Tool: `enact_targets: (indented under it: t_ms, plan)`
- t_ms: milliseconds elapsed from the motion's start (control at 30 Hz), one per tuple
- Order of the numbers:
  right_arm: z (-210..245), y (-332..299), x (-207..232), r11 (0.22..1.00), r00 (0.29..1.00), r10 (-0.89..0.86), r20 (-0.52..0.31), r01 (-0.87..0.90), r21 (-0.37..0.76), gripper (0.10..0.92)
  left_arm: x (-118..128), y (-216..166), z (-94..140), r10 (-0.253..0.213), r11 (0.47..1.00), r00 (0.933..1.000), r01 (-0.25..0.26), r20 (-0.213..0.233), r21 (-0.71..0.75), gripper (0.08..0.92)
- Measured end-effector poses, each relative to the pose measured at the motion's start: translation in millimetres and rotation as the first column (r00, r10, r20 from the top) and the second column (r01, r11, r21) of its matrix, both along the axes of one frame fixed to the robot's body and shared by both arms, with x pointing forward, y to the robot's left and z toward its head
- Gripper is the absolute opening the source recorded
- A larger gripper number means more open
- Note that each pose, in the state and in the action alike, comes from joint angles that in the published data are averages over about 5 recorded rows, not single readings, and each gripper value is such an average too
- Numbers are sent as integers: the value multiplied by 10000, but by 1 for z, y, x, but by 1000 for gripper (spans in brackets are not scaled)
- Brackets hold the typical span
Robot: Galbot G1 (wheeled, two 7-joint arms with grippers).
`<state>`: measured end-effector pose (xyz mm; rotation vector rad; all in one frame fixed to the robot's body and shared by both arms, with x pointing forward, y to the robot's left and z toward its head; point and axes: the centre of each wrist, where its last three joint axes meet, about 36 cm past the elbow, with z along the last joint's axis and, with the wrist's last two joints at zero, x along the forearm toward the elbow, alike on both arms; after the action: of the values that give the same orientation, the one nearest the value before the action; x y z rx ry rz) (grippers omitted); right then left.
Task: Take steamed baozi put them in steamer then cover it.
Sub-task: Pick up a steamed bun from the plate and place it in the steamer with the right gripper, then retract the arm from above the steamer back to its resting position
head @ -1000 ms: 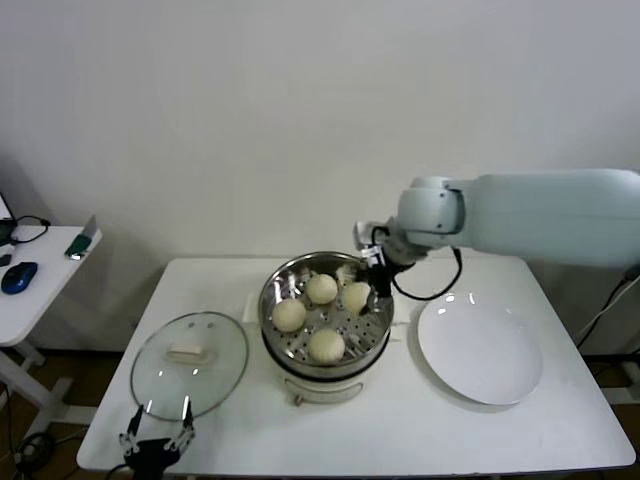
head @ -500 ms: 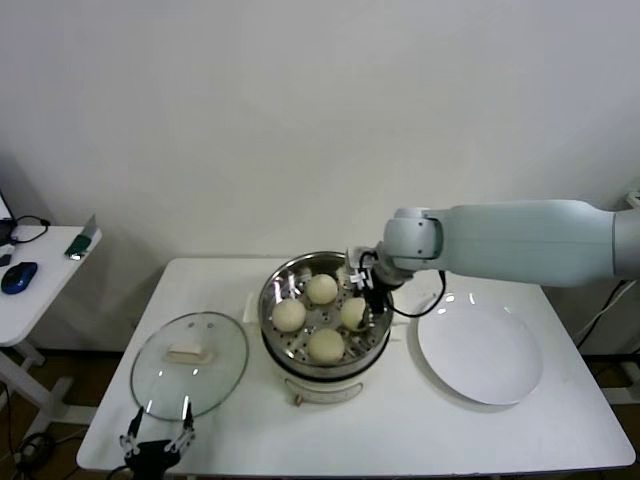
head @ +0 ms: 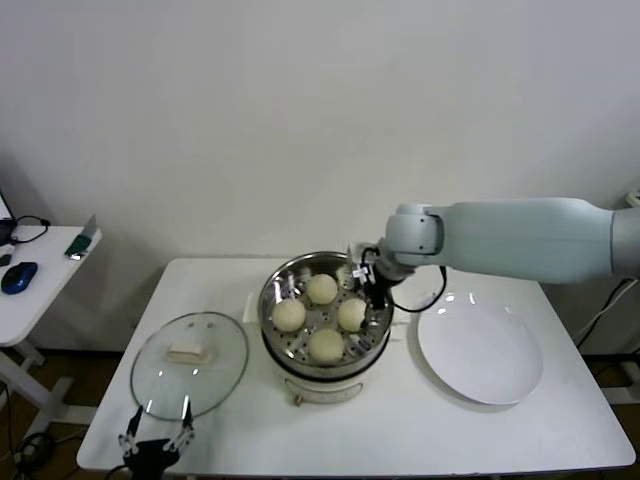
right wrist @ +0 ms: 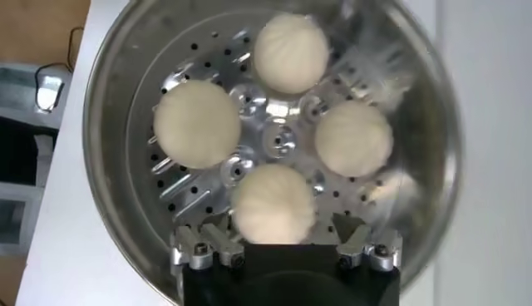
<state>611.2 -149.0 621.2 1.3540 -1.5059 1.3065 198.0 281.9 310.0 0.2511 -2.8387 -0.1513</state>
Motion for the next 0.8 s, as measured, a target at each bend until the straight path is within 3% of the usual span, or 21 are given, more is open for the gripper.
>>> enact_targets:
  t_ms: [167, 367, 567, 800]
  plan:
    - [34, -12, 9, 9927, 9984, -557, 91, 544, 1077, 823, 0, 4, 3, -33, 10000, 10000, 33, -48, 84, 823]
    - [66, -33, 17, 9291, 9822, -1697, 806, 1322, 3454, 823, 3, 7, 11, -63, 9999, 10000, 63, 60, 99, 823]
    - [68, -68, 15, 7899, 9333, -3201, 1626, 1682, 5898, 823, 11, 11, 21, -140, 9996, 9991, 129, 412, 261, 823]
    - [30, -136, -2, 5998, 8199, -5392, 1924, 2135, 7712, 823, 23, 17, 28, -321, 9961, 9963, 254, 793, 842, 823]
